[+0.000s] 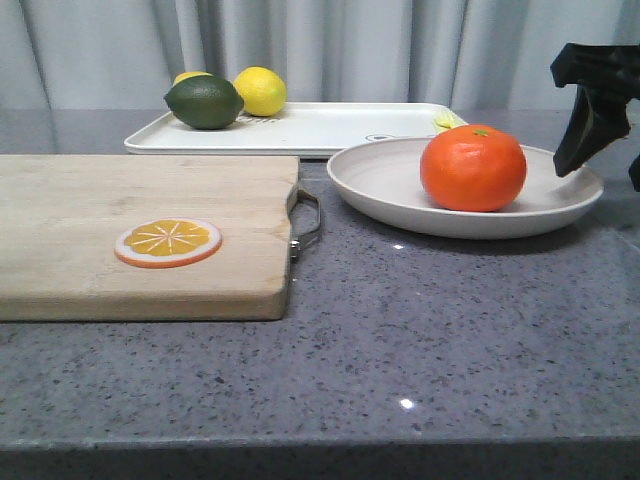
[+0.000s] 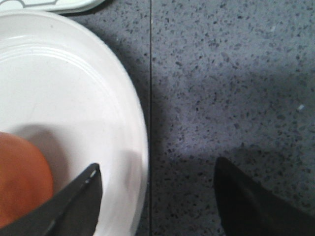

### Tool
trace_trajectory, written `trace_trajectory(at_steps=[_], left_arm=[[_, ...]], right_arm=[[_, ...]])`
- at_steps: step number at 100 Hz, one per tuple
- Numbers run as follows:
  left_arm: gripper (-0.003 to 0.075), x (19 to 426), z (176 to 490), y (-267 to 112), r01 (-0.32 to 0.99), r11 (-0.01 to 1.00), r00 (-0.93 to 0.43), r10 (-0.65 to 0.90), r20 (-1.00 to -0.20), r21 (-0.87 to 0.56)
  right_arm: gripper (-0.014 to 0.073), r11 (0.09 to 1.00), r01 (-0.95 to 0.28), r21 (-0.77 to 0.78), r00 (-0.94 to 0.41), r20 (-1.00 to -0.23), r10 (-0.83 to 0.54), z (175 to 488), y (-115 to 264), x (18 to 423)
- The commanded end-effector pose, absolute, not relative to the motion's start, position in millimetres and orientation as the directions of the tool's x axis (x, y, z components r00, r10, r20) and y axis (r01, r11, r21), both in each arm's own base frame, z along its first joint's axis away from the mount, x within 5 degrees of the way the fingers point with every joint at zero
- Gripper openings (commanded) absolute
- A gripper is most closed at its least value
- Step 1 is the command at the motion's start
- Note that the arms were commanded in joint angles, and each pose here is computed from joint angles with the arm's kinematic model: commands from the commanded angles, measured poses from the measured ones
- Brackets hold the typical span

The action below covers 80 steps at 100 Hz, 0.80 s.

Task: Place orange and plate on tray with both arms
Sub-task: 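Move the right gripper down to the plate rim farthest from the board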

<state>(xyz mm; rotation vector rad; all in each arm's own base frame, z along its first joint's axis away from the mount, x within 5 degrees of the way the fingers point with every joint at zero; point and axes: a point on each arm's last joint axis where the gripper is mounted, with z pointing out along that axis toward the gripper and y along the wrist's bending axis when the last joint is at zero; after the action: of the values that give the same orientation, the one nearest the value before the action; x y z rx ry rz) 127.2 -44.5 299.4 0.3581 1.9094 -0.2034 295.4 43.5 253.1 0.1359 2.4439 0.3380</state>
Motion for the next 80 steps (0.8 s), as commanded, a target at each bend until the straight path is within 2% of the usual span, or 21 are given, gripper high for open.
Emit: trace_trajectory(at_steps=[1, 21, 59, 80], left_arm=[[0.0568, 129, 315, -44, 0.330, 0.944, -0.237, 0.095, -0.967, 0.012], [0.0568, 129, 315, -44, 0.330, 0.944, -0.237, 0.095, -0.967, 0.012], [0.0568, 129, 315, -44, 0.330, 0.944, -0.237, 0.095, -0.967, 0.012], [0.0568, 129, 315, -44, 0.330, 0.944, -0.237, 0.095, -0.967, 0.012]], right_arm=[[0.0485, 0.956, -0.002, 0.293, -0.725, -0.659, 0.200, 272, 44, 299], [0.0419, 0.955, 0.007, 0.296, -0.744, -0.637, 0.203, 264, 45, 302], [0.0408, 0.953, 0.016, 0.301, -0.760, -0.616, 0.208, 258, 46, 304], [0.0304, 0.951, 0.020, 0.309, -0.760, -0.613, 0.215, 258, 46, 304]])
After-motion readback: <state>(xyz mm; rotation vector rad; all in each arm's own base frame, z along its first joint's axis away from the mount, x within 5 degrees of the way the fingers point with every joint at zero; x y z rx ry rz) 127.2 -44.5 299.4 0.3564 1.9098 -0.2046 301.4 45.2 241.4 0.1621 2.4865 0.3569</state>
